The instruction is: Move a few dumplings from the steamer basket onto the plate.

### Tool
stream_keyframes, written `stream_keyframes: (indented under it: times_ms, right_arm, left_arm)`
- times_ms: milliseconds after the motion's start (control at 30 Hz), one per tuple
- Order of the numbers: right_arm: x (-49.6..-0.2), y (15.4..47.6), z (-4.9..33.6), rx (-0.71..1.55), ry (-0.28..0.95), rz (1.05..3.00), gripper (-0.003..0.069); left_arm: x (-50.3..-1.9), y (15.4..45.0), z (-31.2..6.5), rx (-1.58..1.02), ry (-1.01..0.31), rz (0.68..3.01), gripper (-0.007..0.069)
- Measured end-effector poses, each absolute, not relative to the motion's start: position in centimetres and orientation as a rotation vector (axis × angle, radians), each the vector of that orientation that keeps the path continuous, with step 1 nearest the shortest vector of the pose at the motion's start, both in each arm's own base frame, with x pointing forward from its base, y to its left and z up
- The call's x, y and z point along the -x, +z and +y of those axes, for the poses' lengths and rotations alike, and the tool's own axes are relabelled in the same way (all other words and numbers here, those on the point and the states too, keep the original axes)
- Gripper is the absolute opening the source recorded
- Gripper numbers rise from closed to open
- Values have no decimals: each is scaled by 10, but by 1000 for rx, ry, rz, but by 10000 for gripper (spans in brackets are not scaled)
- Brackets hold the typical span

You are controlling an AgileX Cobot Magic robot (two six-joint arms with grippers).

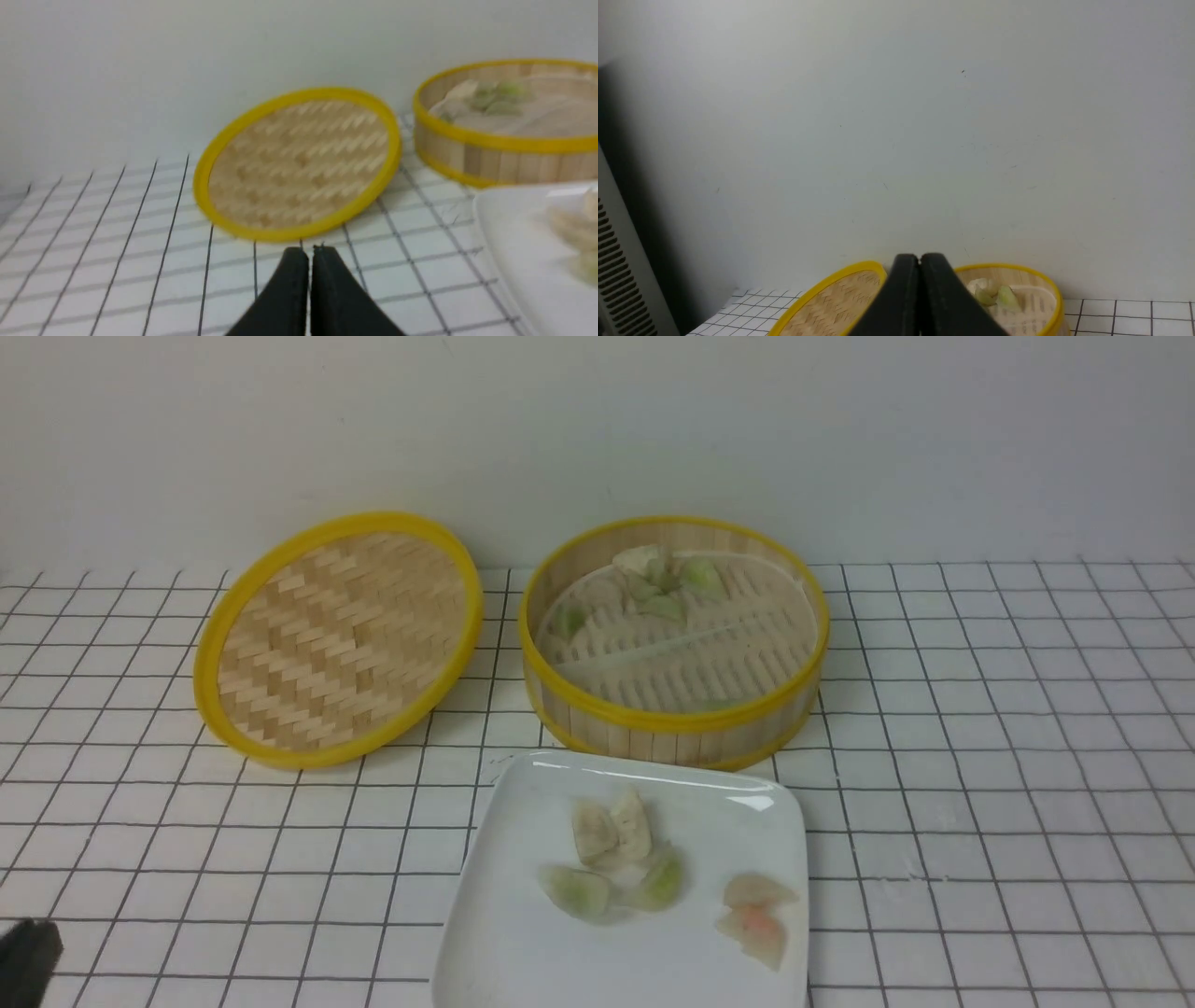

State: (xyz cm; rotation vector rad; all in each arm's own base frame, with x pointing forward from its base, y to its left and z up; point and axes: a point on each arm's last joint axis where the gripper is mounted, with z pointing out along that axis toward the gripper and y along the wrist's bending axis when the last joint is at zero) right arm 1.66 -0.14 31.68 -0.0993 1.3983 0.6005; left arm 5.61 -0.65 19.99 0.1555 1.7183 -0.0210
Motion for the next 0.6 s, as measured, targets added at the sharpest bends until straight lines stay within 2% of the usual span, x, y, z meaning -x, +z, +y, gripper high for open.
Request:
stream_keyframes:
  times_ms: [67, 167, 600]
  right_arm:
    - [-17, 317, -1, 99, 601, 1398, -14]
    - [-17, 317, -1, 99, 601, 1398, -14]
    - [-17, 317, -1, 99, 601, 1398, -14]
  left_arm:
    - [-55, 182, -5, -135, -2, 1762, -6]
    - [-54, 175, -5, -131, 2, 1825, -6]
    - [-52, 170, -5, -134, 1, 1875, -6]
